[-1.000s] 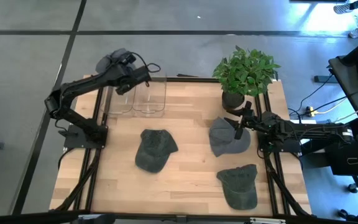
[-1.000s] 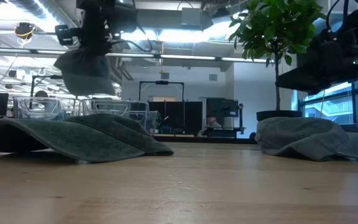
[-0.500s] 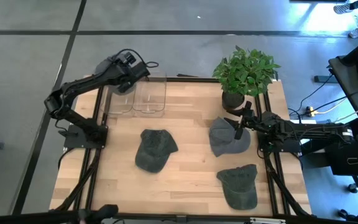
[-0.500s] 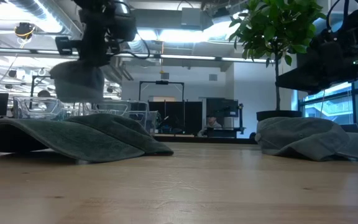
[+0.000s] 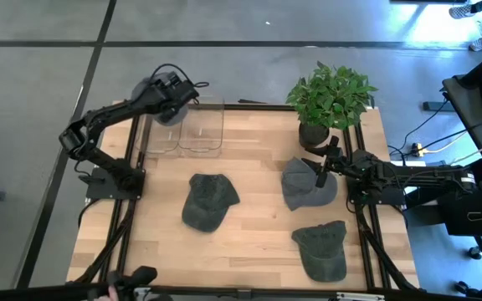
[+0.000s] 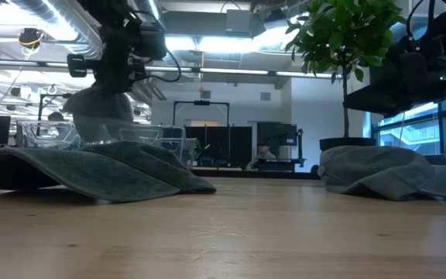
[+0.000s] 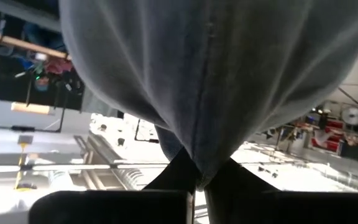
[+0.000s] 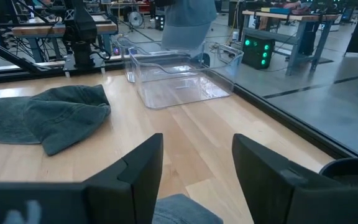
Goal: Pick & Place hat
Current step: Put the left gray cap into the left transparent bin
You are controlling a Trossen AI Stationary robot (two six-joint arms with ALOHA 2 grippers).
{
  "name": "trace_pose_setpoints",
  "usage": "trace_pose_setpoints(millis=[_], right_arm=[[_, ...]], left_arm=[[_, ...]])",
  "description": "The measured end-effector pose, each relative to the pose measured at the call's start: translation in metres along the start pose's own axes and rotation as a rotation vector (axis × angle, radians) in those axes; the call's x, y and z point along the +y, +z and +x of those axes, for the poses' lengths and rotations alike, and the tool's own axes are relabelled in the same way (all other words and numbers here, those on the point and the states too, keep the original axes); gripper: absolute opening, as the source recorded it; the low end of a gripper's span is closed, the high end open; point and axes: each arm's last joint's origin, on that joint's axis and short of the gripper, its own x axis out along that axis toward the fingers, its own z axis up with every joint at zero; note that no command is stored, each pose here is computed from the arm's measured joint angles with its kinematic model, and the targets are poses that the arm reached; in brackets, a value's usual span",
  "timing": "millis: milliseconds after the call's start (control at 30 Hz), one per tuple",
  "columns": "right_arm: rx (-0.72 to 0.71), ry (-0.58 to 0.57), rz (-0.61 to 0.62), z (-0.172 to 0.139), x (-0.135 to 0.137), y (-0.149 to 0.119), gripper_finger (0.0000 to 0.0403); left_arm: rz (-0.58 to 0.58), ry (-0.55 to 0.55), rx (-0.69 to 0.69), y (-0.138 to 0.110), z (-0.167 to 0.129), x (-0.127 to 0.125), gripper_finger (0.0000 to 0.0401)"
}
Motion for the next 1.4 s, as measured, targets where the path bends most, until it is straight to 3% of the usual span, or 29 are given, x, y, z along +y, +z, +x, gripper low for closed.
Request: trace_pose_setpoints(millis=[200,400,767,1033,1400], right_arm=[[0.000,0.000,0.000,0.000,0.000,0.000,0.0192],[0.000,0.000,0.000,0.000,0.000,0.000,0.0192],[0.000,0.000,-0.001,0.000,0.000,0.000,0.0192],[0.001,0.000,-0.002,0.000,0.000,0.000,0.0192],[0.004,0.000,-0.008,0.000,0.000,0.000,0.0192]], left_arm=[[0.061,-0.036,-0.008,-0.002,0.008,-0.003,0.0005],[0.006,-0.044,0.014,-0.009,0.010,-0.001,0.0005],[0.022,-0.034,-0.027,-0.008,0.009,0.000,0.0006],[0.196,-0.006,-0.097,0.003,0.009,0.006,0.0006],[0.046,0.082,-0.178,0.005,0.011,0.024,0.0032]])
